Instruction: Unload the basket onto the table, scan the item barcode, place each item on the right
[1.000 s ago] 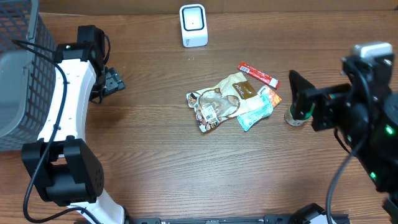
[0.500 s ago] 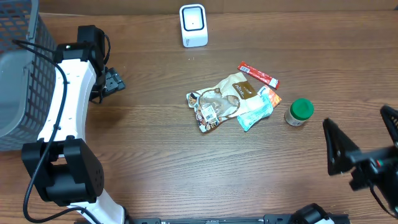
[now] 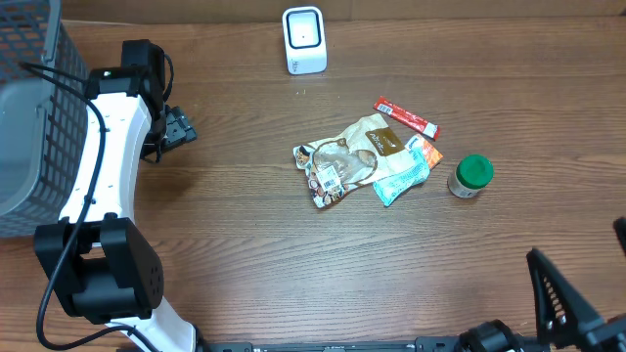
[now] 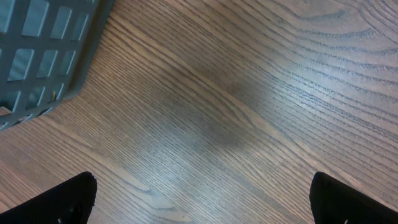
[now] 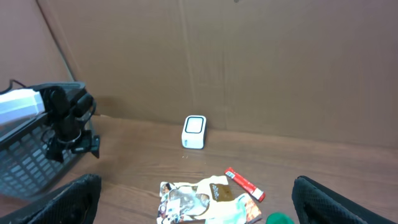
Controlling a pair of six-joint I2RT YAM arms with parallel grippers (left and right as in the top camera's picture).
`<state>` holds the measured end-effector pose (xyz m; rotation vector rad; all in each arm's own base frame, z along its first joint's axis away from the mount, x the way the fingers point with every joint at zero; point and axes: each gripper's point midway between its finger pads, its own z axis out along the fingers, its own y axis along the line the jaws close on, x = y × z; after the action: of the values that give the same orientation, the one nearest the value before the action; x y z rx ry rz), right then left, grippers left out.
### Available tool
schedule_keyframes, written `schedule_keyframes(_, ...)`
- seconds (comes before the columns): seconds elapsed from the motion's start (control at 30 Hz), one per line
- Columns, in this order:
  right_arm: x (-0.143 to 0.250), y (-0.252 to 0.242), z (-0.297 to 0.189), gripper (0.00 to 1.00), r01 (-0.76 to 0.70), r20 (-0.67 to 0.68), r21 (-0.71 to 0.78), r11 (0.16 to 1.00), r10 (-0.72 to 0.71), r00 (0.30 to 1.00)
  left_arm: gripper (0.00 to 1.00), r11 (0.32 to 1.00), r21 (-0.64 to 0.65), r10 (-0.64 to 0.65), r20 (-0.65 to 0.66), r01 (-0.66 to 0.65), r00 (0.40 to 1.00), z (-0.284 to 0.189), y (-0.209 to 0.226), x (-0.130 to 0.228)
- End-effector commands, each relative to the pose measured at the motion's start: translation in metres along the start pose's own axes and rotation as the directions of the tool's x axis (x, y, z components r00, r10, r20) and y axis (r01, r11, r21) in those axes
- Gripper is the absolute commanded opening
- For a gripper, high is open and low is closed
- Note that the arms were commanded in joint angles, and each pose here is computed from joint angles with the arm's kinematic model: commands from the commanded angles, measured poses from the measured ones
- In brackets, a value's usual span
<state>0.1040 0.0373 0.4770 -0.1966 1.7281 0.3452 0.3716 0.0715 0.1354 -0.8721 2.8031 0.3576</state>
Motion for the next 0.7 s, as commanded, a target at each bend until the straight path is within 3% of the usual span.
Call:
schedule_keyframes(0.0,0.020,0.002,0.000,1.00,-0.002,-0.028,-0.021,1.000,0.002,1.000,1.00,1.000,0.005,0.002,0.027,-0.002,1.000,-0.007,-0.002,-0.004)
schedule_keyframes(0.23,0.061,-0.003,0.016,1.00,-0.004,-0.069,-0.012,1.000,0.003,0.998,1.00,1.000,0.004,0.002,0.027,-0.002,1.000,-0.007,-0.002,-0.004)
schedule_keyframes(0.67,0.115,-0.015,0.052,1.00,-0.006,0.077,0.006,1.000,0.005,0.997,1.00,1.000,0.004,0.002,0.027,-0.002,1.000,-0.007,-0.002,-0.004)
